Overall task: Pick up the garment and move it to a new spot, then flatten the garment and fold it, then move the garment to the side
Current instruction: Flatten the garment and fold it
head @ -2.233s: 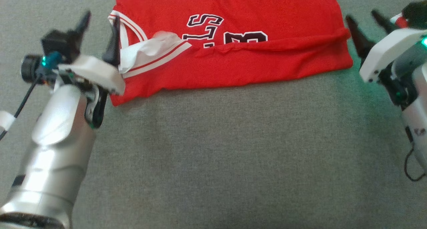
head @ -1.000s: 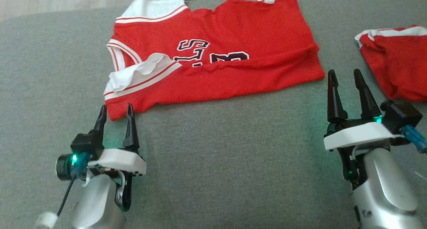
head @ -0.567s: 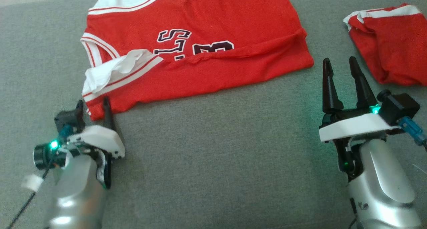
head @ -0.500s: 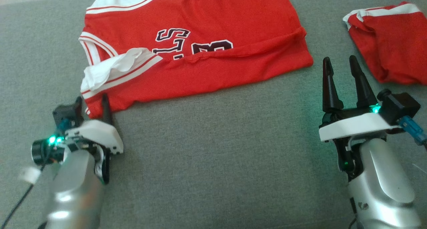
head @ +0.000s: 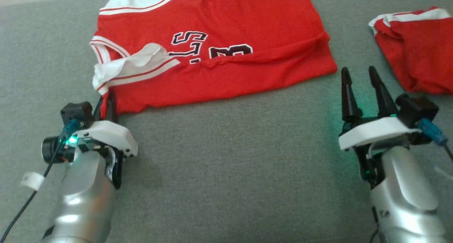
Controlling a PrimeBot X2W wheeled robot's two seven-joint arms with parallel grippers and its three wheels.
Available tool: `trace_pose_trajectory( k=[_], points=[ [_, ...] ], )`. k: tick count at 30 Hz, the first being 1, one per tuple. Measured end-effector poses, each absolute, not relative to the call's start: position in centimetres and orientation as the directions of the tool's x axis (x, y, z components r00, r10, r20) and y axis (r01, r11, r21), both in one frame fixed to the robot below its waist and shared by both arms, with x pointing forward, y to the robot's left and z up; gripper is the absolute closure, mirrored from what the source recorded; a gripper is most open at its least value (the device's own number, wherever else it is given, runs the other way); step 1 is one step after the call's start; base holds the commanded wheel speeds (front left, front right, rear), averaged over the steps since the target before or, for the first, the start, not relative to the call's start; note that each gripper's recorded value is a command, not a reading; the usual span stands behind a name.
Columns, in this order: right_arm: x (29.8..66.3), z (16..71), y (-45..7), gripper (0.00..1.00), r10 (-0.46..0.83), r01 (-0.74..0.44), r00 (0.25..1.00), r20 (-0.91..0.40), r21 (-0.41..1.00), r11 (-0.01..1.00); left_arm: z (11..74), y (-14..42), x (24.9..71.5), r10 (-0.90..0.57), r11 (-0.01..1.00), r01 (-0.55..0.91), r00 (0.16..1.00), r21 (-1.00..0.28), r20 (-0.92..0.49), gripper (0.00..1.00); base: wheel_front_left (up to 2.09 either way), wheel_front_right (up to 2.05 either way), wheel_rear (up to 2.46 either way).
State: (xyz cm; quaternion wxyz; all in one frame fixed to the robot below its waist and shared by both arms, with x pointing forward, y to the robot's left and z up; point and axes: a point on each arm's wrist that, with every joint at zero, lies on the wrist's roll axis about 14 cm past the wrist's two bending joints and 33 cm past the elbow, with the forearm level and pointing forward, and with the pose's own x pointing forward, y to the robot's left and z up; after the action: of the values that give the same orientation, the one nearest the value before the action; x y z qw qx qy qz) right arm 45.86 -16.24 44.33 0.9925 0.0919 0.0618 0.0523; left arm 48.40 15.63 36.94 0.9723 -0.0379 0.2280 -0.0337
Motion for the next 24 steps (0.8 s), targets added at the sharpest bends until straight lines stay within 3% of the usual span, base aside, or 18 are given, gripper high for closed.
trace_pose_trajectory(
  k=[12, 23, 24],
  points=[
    [48.2, 39.2, -15.9, 0.0, 0.122, -0.023, 0.91, -0.397, 0.245, 0.969, 43.9, 15.3, 50.6, -0.124, 0.99, 0.108, 0.976, -0.095, -0.18, 1.0, 0.0, 0.0, 0.0],
    [50.2, 37.0, -13.5, 0.0, 0.17, -0.025, 0.848, -0.502, 0.283, 0.959, 42.5, 15.7, 49.2, -0.128, 0.99, 0.113, 0.969, -0.081, -0.21, 1.0, 0.0, 0.0, 0.0],
    [50.3, 37.0, -13.4, 0.43, 0.172, -0.029, 0.849, -0.5, 0.28, 0.959, 42.4, 15.8, 49.1, -0.127, 0.99, 0.113, 0.969, -0.081, -0.211, 1.0, 0.0, 0.0, 0.0]
  ],
)
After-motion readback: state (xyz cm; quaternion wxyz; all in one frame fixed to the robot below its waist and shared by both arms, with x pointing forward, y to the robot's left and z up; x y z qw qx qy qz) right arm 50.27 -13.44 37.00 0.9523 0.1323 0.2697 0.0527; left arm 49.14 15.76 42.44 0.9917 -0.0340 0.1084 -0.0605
